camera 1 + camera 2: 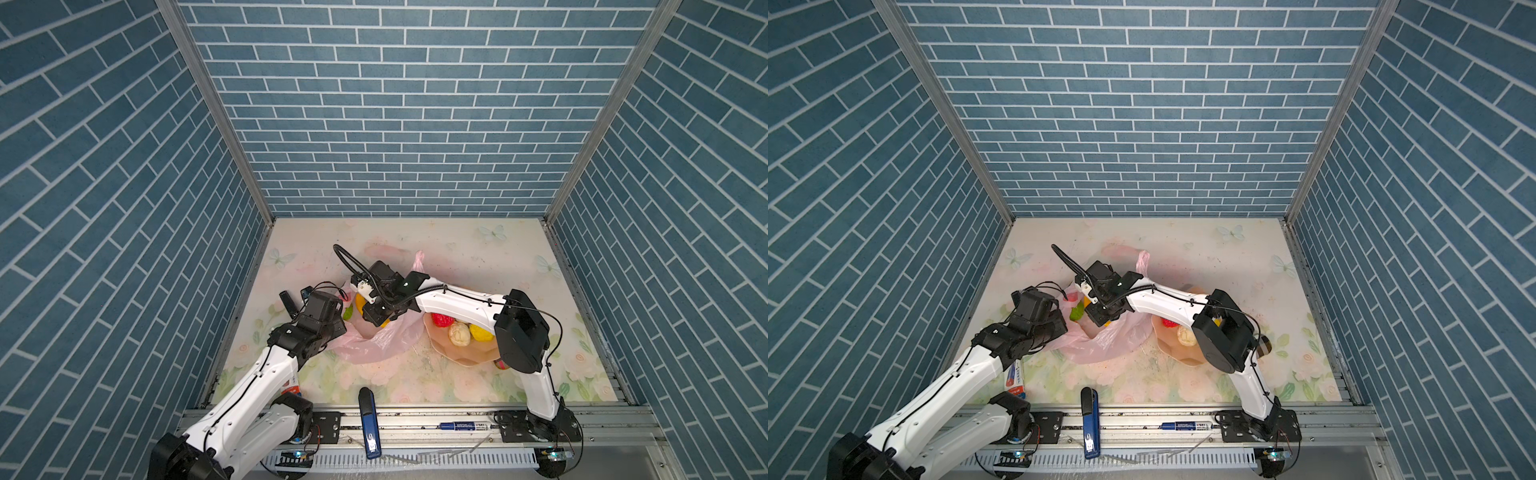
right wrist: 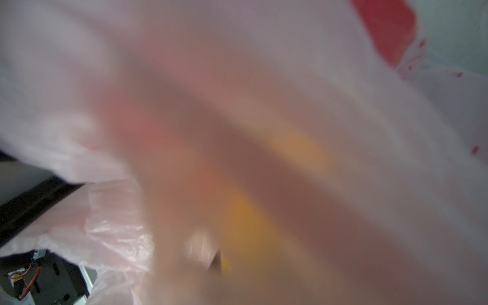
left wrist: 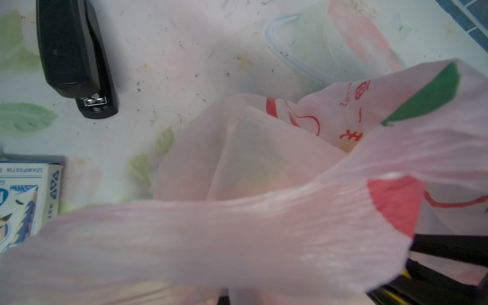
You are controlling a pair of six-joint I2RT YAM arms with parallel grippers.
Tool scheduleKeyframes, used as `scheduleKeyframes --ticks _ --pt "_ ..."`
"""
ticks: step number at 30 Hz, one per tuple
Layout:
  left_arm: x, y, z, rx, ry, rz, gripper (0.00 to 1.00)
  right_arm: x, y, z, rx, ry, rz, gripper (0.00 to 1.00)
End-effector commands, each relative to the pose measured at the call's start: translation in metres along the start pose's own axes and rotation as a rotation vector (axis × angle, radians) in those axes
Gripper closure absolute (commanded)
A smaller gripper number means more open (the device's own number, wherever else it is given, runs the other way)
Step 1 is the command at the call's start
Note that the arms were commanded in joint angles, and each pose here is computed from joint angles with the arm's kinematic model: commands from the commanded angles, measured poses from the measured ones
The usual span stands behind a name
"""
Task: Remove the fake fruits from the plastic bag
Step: 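Grasp the yellow banana inside the bag with the right gripper, then lift the yellow banana out of the bag with the right gripper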
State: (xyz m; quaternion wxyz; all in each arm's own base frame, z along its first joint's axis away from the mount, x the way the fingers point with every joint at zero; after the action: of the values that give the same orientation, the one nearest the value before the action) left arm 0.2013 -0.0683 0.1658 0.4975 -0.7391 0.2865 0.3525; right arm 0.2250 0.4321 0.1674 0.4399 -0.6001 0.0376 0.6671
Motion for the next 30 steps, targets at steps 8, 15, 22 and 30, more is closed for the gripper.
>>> scheduleKeyframes --ticks 8,15,22,30 --pt "-0.006 -0.018 -0.007 -0.003 -0.032 -0.048 1.00 -0.045 -0.006 0.010 -0.095 -0.022 -0.037 0.76" --pt "-0.012 -0.027 -0.011 -0.010 -0.020 -0.080 1.00 -0.053 -0.009 0.011 -0.118 -0.022 -0.067 0.77" --pt "-0.013 -0.032 -0.017 -0.001 -0.009 -0.074 1.00 -0.059 -0.013 0.017 -0.141 -0.052 -0.084 0.78" --pt "-0.012 -0.032 -0.018 -0.008 0.002 -0.078 1.00 -0.075 -0.022 0.025 -0.156 -0.087 -0.126 0.78"
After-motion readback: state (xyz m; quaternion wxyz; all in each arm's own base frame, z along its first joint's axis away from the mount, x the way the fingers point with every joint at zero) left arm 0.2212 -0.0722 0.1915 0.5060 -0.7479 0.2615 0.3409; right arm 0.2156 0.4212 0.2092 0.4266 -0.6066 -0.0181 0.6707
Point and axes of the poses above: each gripper's point midway between its finger pads, its own x axis out along the fingers, its own z axis along the line the jaws close on, y = z × x, the point moved 7 cm from there along -x, back along the fingers, and after that the axes turned 7 degrees about x, right-handed, at the moved point
